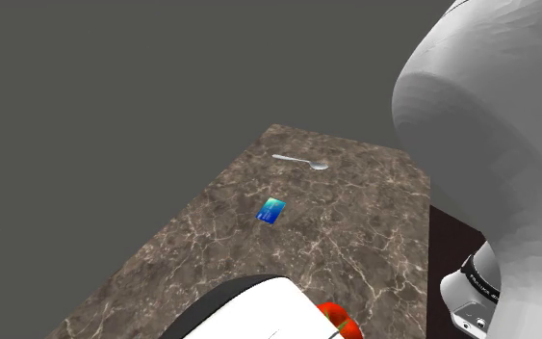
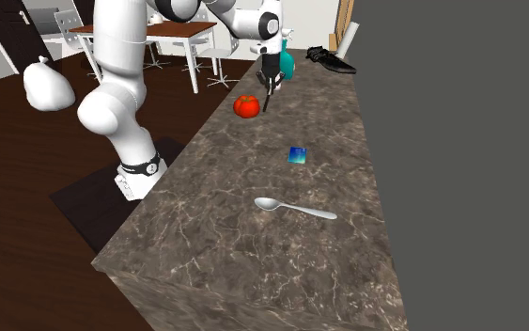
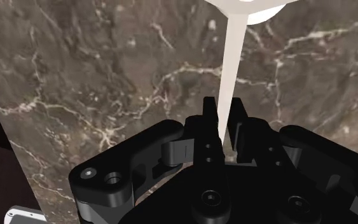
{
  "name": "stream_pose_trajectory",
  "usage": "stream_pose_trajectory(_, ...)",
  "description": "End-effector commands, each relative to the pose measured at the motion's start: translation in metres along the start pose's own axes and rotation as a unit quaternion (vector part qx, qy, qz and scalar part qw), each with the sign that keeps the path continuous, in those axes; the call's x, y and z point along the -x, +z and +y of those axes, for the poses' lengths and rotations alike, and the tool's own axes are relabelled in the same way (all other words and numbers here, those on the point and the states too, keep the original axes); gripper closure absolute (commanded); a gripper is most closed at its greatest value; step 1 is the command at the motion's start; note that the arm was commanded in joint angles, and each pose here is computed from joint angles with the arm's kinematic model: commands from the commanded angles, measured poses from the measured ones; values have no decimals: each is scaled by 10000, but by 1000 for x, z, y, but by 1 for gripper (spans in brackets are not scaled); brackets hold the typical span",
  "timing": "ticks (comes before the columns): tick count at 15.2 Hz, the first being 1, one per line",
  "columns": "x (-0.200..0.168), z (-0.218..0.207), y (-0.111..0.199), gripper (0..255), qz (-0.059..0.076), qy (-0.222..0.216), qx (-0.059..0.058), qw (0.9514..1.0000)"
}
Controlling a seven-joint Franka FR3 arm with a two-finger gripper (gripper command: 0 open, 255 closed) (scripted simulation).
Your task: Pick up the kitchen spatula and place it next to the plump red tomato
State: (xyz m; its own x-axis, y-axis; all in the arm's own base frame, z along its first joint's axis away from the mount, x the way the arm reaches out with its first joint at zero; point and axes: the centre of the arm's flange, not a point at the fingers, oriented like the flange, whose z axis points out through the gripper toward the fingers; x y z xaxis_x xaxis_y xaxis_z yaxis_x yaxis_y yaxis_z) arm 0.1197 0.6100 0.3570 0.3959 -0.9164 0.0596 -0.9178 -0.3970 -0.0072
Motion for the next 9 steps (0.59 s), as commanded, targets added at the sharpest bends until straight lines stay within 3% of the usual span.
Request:
stream_pose_trajectory(1,-1,0,7,255,34,-1,34,10000)
stream_pose_trajectory(6,-1,0,7,255,34,-1,34,10000)
stream_pose_trajectory(7,0,1,6,0,34,-1,33,10000)
stream_pose_trajectory(9,0,0,7,0,34,-1,33,10000)
